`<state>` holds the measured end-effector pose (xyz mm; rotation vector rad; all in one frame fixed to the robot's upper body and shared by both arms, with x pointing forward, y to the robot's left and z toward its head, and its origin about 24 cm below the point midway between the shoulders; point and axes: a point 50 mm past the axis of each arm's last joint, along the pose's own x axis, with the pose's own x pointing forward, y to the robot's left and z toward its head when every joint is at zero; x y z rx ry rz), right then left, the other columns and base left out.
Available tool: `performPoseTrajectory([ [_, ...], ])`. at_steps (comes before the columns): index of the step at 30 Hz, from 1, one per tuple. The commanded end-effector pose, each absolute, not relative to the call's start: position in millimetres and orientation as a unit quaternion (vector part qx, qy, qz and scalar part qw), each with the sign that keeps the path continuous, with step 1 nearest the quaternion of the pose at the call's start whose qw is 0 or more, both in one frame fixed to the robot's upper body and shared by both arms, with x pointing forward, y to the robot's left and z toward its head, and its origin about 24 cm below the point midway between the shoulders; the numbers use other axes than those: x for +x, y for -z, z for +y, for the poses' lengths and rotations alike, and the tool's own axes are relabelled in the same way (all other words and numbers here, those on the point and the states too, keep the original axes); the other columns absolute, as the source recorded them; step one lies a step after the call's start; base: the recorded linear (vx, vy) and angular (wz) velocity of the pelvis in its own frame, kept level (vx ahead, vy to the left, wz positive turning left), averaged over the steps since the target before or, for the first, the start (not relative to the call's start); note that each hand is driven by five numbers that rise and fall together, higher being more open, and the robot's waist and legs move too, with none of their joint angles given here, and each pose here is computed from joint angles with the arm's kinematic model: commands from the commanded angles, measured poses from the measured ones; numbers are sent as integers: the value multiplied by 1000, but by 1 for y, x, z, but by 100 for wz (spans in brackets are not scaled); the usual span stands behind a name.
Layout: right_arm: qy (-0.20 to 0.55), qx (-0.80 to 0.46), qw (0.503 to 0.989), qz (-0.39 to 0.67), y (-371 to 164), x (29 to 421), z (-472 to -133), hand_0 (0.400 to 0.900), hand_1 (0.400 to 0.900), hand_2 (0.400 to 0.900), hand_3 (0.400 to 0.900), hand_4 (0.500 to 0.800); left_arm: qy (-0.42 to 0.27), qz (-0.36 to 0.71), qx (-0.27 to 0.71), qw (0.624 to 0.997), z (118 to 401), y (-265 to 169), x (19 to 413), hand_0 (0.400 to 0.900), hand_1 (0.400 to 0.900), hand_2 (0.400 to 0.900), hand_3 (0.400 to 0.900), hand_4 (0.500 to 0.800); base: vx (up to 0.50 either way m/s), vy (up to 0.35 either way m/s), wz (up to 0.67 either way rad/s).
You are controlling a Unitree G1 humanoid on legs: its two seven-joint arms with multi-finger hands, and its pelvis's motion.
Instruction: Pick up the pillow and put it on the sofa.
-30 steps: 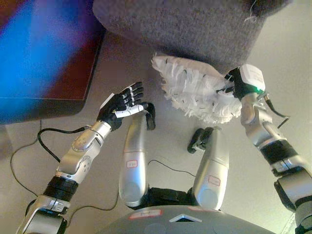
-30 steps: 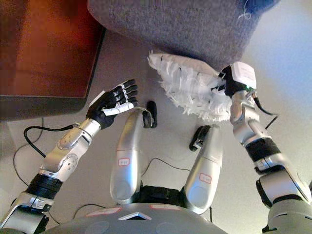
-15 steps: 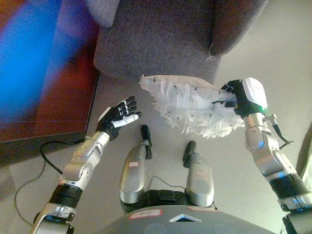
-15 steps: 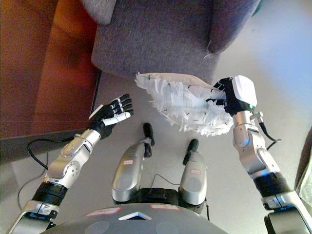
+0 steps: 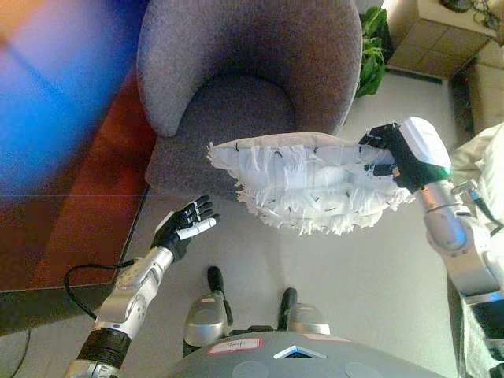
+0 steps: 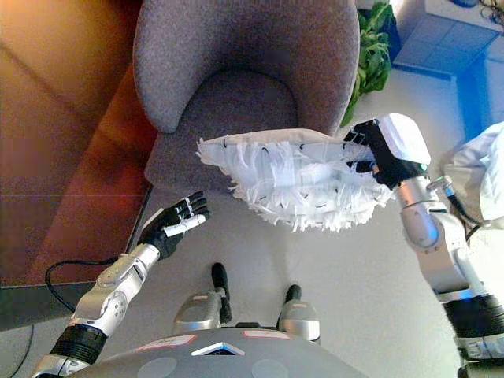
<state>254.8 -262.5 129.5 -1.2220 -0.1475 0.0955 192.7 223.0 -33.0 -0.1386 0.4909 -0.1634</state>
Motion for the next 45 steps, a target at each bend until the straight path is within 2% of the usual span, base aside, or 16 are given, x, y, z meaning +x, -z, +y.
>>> performPoseTrajectory([
  [1,41,-577,787,-213,-233,295,-271,400,400,400,400,500,129,215,-44,967,221,19,203,900,900,900,900,800,134,-42,36],
  [5,70,-595,785,-158,-242,315,-298,400,400,400,400,500,157,221,-31,962,224,11,200,900,900,900,900,800,125,-68,36],
  [10,150,-593,785,-92,-266,338,-333,400,400,400,400,500,212,212,8,954,225,-5,209,900,900,900,900,800,90,-114,37],
  [11,165,-601,778,-78,-269,341,-338,857,857,857,857,774,223,208,17,952,225,-9,212,900,900,900,900,800,8,-173,32],
  [12,181,-600,777,-62,-275,346,-341,900,900,900,900,800,235,200,27,951,225,-14,216,900,900,900,900,800,-21,-141,21],
  [18,239,-613,753,-17,-295,352,-353,900,900,900,900,800,265,172,47,948,224,-35,230,900,900,900,900,800,-29,-140,18],
  [25,310,-579,754,-16,-303,350,-362,900,900,900,900,800,264,167,69,947,233,-44,232,900,900,900,900,800,65,-91,6],
  [28,336,-554,762,-13,-299,347,-368,900,900,900,900,800,266,168,72,946,234,-44,230,900,900,900,900,800,20,2,-7],
  [32,355,-485,799,-23,-280,343,-372,900,900,900,900,800,260,172,70,948,233,-38,225,900,900,900,900,800,-16,63,-14],
  [39,313,-412,853,-67,-242,343,-350,900,900,900,900,800,249,178,51,951,225,-24,218,900,900,900,900,800,-7,92,-28],
  [45,215,-344,909,-93,-172,325,-301,900,900,900,900,800,220,158,9,963,212,-11,220,900,900,900,900,800,-88,109,-40],
])
